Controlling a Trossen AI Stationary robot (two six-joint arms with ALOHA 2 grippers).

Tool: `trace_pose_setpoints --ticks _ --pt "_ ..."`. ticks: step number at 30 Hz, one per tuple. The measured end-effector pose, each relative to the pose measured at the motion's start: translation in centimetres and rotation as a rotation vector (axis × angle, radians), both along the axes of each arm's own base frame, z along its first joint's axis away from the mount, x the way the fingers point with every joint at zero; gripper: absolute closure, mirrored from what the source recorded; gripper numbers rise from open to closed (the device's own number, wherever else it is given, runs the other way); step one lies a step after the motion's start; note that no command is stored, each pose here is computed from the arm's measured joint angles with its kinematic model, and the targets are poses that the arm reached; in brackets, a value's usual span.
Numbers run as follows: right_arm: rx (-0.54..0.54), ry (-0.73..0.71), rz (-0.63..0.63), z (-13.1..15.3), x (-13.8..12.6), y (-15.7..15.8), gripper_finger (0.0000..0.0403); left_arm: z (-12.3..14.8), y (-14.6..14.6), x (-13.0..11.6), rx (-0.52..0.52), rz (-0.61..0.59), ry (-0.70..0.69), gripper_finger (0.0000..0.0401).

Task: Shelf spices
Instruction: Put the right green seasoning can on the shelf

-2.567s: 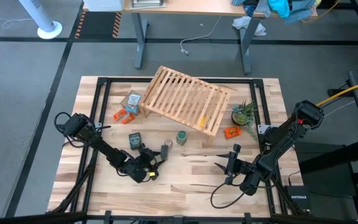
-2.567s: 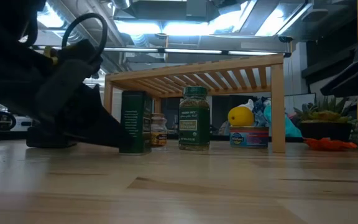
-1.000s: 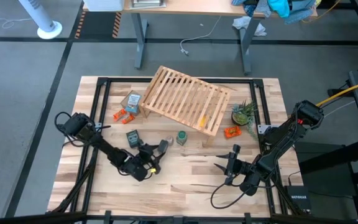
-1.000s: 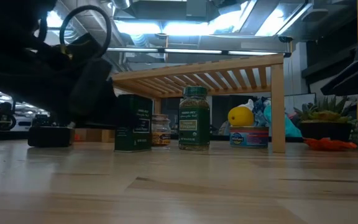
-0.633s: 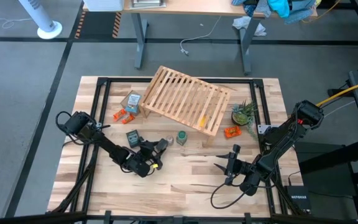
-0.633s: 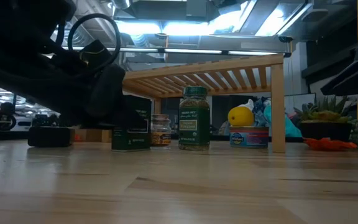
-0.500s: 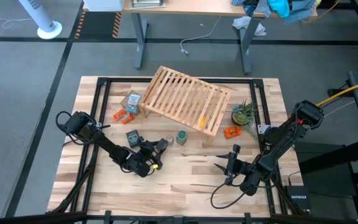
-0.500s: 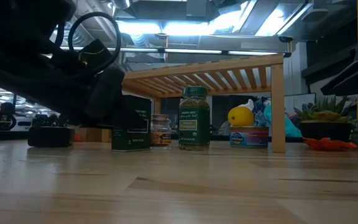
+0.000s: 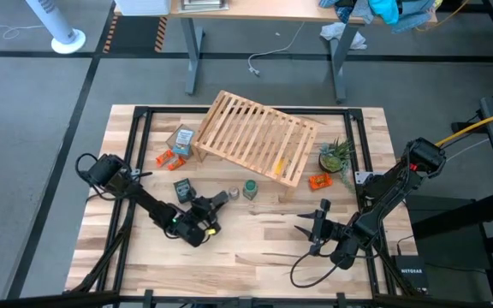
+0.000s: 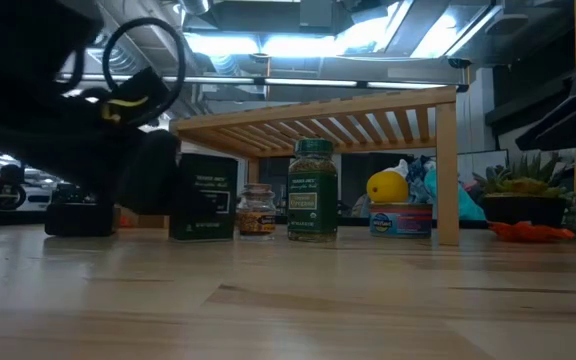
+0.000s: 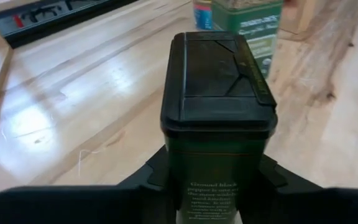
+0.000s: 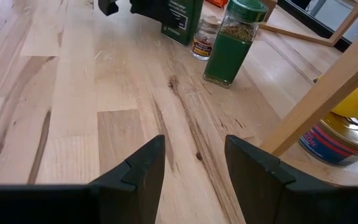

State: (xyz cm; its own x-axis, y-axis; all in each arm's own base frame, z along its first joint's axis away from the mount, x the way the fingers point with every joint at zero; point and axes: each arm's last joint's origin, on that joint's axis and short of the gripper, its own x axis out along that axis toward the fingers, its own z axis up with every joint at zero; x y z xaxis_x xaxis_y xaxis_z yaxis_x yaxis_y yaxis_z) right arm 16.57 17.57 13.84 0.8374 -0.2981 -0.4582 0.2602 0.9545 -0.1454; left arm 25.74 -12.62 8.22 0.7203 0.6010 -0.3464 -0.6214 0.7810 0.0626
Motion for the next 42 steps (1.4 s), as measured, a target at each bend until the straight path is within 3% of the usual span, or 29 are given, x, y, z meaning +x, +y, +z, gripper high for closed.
trace_pose_setpoints --ticks 10,15,19,22,26,31,35,42 --pt "0.016 -0.012 0.0 0.1 0.1 0.1 0.0231 1.7 -3.0 -1.8 0.049 -0.047 -0.097 0.0302" --pt "0.02 -0.015 -0.001 0.1 0.1 0.1 0.0231 6.2 -3.9 -2.8 0.087 -0.113 -0.143 0.0302" --pt "0.028 -0.021 -0.001 0.1 0.1 0.2 0.0231 11.0 -3.4 -3.8 0.185 -0.171 -0.14 0.0302" --pt "0.032 -0.033 0.011 0.3 0.3 0.4 0.0231 14.7 -1.9 -4.7 0.26 -0.199 -0.138 0.0302" --pt "0.02 -0.039 0.028 0.4 0.4 0.5 0.0231 19.0 1.2 -5.8 0.283 -0.268 -0.194 0.0302" --pt "0.022 -0.044 0.031 0.5 0.4 0.6 0.0231 22.6 5.6 -7.1 0.309 -0.321 -0.3 0.0302" --pt "0.008 -0.04 0.039 0.5 0.5 0.6 0.0231 23.5 9.2 -8.0 0.317 -0.306 -0.31 0.0302" --pt "-0.002 -0.04 0.041 0.5 0.5 0.6 0.0231 22.2 14.5 -7.8 0.212 -0.335 -0.22 0.0302"
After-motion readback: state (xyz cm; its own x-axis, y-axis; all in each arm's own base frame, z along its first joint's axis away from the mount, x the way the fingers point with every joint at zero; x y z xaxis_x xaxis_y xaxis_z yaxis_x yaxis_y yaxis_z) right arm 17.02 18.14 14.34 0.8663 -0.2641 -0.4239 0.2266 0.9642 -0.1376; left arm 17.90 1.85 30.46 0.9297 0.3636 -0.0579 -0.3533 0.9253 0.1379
